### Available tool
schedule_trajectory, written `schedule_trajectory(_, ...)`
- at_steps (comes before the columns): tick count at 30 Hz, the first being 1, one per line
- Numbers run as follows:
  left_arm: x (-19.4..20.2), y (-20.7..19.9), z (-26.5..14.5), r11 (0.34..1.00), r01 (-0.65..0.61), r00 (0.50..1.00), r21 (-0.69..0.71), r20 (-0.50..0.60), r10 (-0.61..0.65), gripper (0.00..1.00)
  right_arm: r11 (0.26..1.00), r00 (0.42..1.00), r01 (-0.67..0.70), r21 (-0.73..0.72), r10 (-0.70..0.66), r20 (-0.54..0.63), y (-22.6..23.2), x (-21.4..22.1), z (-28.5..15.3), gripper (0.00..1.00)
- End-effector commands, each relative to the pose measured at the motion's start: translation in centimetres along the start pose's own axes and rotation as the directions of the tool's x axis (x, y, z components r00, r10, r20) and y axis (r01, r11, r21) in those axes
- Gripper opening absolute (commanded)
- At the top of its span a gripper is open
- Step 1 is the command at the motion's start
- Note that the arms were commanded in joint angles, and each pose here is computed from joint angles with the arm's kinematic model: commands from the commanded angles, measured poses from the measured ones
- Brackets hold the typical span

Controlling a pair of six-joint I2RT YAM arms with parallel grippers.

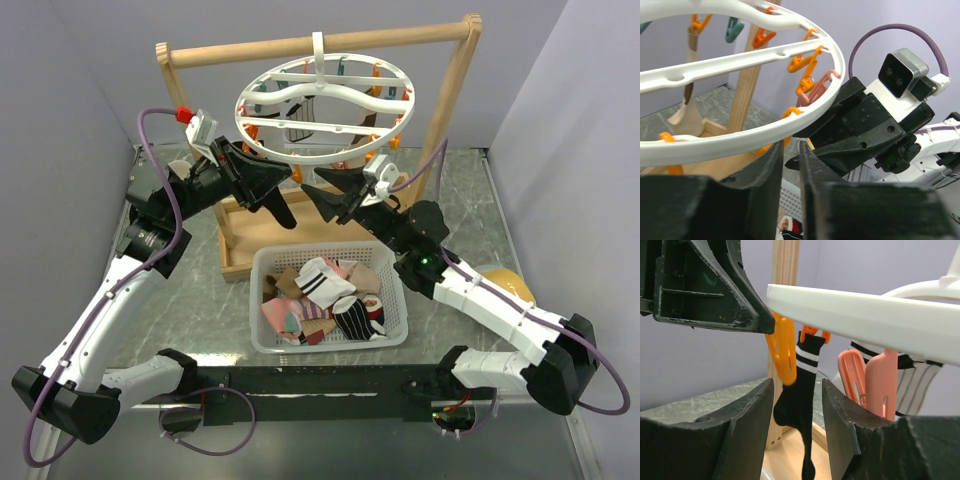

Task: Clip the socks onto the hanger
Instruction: Open the clamp at the hanger.

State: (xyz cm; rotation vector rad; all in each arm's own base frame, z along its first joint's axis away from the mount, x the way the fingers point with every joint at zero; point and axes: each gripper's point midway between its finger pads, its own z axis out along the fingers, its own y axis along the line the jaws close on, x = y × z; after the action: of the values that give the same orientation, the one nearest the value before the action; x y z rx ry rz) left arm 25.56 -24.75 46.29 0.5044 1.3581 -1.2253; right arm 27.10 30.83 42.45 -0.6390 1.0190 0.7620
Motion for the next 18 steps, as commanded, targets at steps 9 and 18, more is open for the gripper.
schedule_trajectory(9,-2.1,0.2,-0.9,0.994,-0.077,0.995,-0.083,0.060,0.082,0.13,1.000,0.992,-0.019,-0.021,0.022,0.125,-0.3,-3.0,2.5,0.55)
schedule_trajectory(18,-2.4,-0.2,-0.9,0.995,-0.071,0.995,-0.073,0.068,0.076,0.08,0.999,0.989,-0.024,-0.042,0.030,0.146,-0.1,-3.5,3.7,0.54)
